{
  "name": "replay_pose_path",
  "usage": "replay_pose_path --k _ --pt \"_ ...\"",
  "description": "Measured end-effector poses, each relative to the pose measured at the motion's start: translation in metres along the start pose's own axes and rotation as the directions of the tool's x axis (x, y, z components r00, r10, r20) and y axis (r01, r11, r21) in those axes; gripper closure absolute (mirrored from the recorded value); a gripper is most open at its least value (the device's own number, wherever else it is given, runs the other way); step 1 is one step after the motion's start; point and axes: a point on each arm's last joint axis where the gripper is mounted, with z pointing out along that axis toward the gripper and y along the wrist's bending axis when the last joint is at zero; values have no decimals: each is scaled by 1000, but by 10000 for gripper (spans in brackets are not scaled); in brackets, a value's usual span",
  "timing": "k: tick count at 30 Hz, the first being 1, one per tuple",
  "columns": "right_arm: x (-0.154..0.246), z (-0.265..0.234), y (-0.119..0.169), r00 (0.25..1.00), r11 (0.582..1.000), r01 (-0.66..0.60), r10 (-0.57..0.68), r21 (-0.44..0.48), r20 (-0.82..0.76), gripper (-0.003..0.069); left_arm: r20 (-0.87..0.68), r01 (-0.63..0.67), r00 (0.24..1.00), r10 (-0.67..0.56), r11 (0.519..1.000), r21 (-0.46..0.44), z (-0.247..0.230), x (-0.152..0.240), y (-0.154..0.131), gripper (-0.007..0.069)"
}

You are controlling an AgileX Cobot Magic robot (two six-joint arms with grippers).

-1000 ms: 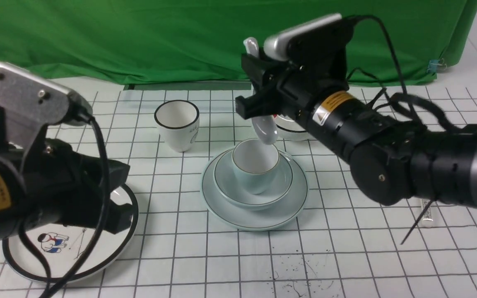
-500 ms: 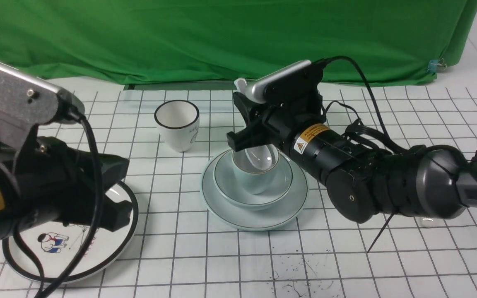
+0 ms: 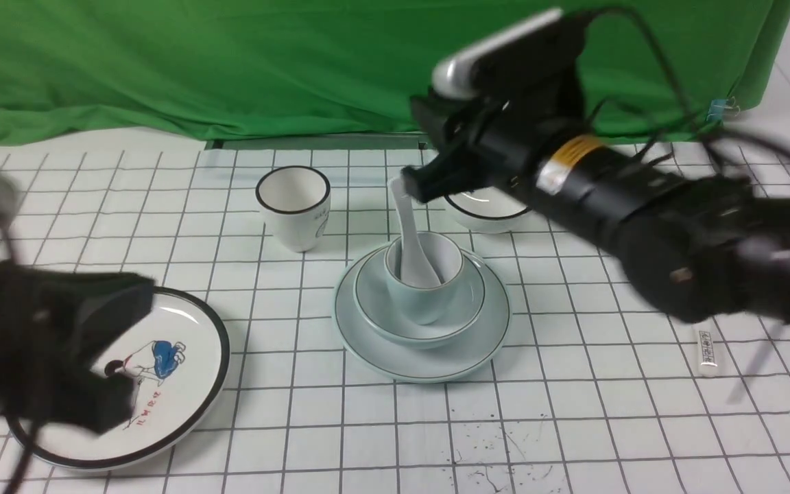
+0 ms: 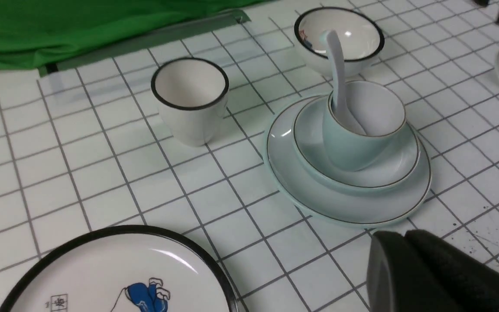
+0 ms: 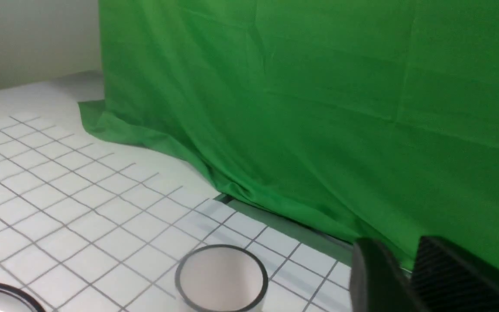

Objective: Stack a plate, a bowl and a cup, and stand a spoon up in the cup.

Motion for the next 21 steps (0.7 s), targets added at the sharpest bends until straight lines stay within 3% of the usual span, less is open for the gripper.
replay_pose_path --k 1,4,11,21 --pt "-17 -19 -2 999 1000 13 -14 -12 -33 606 19 -13 1000 13 1000 -8 -13 10 1 657" --pt "-39 -52 -4 995 999 39 -42 -38 -95 647 28 -15 999 16 1000 -26 -30 36 4 657" --pt "-60 -129 -8 994 996 71 -74 -47 -74 648 191 0 982 7 999 -33 -65 61 7 657" --pt "-50 -215 -8 990 991 133 -132 -20 49 644 231 -43 971 54 998 -54 -73 62 9 657"
